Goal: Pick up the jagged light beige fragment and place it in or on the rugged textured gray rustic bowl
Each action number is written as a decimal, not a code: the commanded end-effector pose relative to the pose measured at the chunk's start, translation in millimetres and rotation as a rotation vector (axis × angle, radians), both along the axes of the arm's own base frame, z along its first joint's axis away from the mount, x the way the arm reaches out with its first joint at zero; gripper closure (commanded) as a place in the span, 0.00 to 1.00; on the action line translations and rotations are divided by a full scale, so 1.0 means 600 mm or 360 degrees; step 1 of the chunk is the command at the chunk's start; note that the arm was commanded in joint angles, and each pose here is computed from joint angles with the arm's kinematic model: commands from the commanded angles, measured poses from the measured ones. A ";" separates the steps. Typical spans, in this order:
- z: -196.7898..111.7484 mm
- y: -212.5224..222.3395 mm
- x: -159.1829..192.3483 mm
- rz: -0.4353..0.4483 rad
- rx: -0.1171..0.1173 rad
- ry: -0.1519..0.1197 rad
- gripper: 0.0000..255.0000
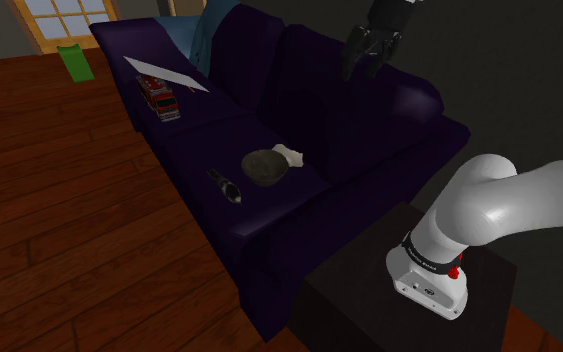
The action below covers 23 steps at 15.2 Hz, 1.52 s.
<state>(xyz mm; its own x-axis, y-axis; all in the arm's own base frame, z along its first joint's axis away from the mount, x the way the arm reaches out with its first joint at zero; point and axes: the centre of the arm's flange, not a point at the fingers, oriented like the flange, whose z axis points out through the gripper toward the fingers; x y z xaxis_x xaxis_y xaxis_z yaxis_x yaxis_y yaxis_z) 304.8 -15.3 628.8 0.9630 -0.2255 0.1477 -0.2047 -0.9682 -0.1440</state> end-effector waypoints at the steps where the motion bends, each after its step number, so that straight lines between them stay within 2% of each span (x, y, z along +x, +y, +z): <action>1: 0.000 0.000 0.000 0.0000 0.0000 0.0000 0.00; 12: -0.177 -0.116 0.152 0.0291 0.0049 0.0108 0.00; 23: -0.367 -0.198 0.309 0.0582 0.0098 0.0216 0.00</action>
